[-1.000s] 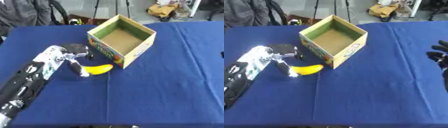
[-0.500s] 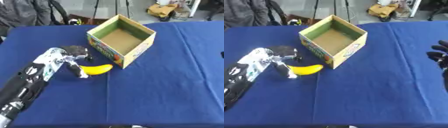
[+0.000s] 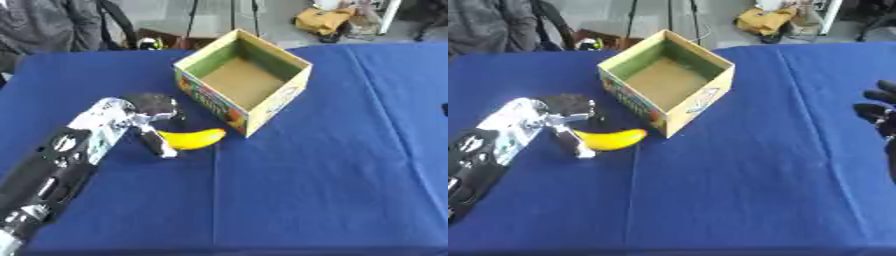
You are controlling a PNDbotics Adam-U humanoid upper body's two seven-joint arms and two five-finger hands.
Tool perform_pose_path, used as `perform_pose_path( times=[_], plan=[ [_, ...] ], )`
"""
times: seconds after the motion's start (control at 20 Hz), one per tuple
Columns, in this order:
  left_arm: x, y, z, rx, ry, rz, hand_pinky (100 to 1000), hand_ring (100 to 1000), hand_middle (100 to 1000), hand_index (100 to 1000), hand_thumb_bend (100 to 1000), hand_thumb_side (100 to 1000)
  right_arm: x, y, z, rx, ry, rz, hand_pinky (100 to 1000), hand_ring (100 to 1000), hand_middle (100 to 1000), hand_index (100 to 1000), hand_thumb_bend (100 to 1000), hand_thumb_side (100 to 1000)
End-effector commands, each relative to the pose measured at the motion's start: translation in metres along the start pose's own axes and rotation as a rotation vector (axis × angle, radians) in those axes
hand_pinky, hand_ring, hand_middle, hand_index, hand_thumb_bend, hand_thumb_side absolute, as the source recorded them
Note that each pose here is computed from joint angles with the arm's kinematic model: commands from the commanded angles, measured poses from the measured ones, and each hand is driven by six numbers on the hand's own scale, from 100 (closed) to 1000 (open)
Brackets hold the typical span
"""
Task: Pick up objects on the table and place them in the box.
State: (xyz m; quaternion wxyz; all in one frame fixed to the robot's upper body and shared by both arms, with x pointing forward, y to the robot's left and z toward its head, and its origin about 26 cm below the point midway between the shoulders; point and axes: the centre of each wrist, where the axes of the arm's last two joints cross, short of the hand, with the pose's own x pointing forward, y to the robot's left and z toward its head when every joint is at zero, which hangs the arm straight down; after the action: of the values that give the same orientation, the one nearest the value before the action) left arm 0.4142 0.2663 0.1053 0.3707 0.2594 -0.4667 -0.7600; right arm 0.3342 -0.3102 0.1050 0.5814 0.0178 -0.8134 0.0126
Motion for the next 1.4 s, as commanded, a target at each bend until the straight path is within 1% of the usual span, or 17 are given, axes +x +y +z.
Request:
perform_pose_path(
  times=[0.05,0.1,0.15,0.35,0.4,0.5,0.55,0.7,0.95,1.25,1.4],
  plan=[
    [-0.004,0.008,0.004,0.015,0.004,-0.013,718,600,563,686,519,439,0.009,-0.003,-0.004,0.010,-0.026,0.019,819,676,680,806,100,919],
    [-0.004,0.008,0.004,0.016,0.004,-0.011,718,600,563,686,519,439,0.009,-0.003,-0.004,0.010,-0.026,0.019,819,676,680,806,100,919],
    [-0.004,0.008,0.004,0.017,0.004,-0.010,713,589,548,669,499,430,0.009,-0.003,-0.004,0.010,-0.025,0.019,819,676,680,806,100,919],
    [-0.005,0.008,0.004,0.018,0.001,-0.003,712,586,544,665,496,430,0.008,-0.003,-0.004,0.010,-0.024,0.019,819,676,680,806,100,919],
    [-0.005,0.008,0.004,0.018,0.001,-0.003,689,544,497,606,458,410,0.008,-0.003,-0.004,0.010,-0.024,0.019,819,676,680,806,100,920],
    [-0.006,0.006,0.004,0.018,-0.003,0.009,689,544,497,606,458,410,0.009,-0.003,-0.004,0.011,-0.025,0.019,819,676,680,806,100,920],
    [-0.006,0.006,0.004,0.019,-0.005,0.014,669,520,467,568,422,386,0.009,-0.003,-0.004,0.011,-0.025,0.019,819,676,679,806,100,919],
    [-0.008,0.007,0.005,0.033,-0.007,0.034,650,498,439,535,358,366,0.009,-0.003,-0.004,0.011,-0.026,0.019,819,676,680,806,100,919],
    [-0.010,0.012,0.010,0.072,-0.006,0.064,635,481,418,508,341,367,0.009,-0.003,-0.005,0.010,-0.026,0.020,819,676,680,806,100,919],
    [-0.016,0.030,0.020,0.118,-0.014,0.082,631,476,410,498,335,374,0.009,-0.003,-0.005,0.011,-0.027,0.020,819,676,679,806,100,919],
    [-0.022,0.051,0.030,0.148,-0.028,0.064,634,477,411,497,326,373,0.009,-0.003,-0.005,0.012,-0.027,0.021,819,676,680,806,100,919]
  ],
)
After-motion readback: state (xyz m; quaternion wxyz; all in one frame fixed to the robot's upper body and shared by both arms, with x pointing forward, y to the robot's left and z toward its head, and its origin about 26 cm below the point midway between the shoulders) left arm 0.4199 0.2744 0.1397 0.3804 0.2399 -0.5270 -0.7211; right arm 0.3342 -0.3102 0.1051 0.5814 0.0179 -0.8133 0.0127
